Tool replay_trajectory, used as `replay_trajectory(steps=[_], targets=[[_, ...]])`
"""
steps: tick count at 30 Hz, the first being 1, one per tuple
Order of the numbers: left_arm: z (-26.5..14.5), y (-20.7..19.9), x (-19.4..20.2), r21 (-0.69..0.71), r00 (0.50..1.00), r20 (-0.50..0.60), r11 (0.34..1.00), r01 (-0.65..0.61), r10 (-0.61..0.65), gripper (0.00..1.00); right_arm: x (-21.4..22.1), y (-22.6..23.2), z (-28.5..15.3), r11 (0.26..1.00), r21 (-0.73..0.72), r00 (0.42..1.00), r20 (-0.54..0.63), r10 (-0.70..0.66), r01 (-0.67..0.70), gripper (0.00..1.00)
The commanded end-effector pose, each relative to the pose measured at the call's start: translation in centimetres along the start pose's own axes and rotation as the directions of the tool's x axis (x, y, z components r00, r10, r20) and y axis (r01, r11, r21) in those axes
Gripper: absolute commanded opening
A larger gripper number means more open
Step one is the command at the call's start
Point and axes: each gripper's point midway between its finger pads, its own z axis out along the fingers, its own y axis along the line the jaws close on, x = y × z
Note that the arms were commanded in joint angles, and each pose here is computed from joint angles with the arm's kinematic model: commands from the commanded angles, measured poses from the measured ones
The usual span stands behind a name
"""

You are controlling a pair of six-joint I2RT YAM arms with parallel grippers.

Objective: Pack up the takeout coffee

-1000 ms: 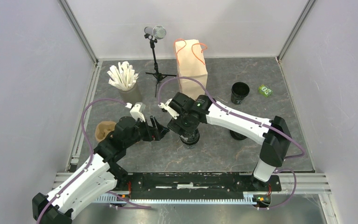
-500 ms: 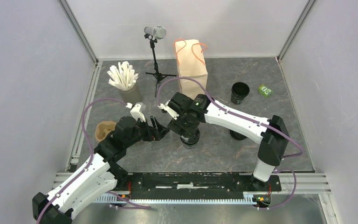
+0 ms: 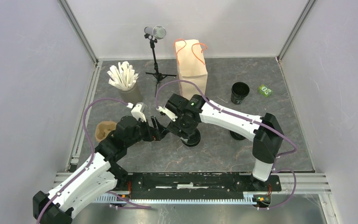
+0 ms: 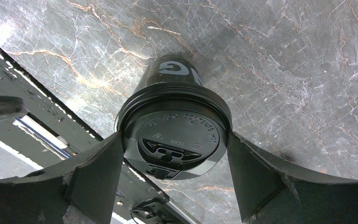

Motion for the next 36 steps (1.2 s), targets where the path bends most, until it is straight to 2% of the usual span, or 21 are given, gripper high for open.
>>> replay_trajectory(steps=[1, 26, 36], targets=[[-0.2, -1.3, -1.3, 0.042, 1.0, 0.029, 0.999, -0.002, 0.001, 0.9, -1.2, 0.0, -0.6, 1.0, -0.01, 0.999, 0.03, -0.014, 0.014, 0.81], [-0.1, -1.6, -1.3, 0.057, 1.0, 0.028, 0.998, 0.005, -0.007, 0.93, -0.4, 0.1, -1.7, 0.999, -0.029, 0.998, 0.047, -0.043, 0.045, 0.9], [-0.4, -1.6, -1.4, 0.044, 1.0, 0.024, 0.999, 0.01, -0.011, 0.94, -0.8, -0.4, -2.6, 0.999, -0.01, 0.996, 0.077, -0.04, 0.041, 0.9]])
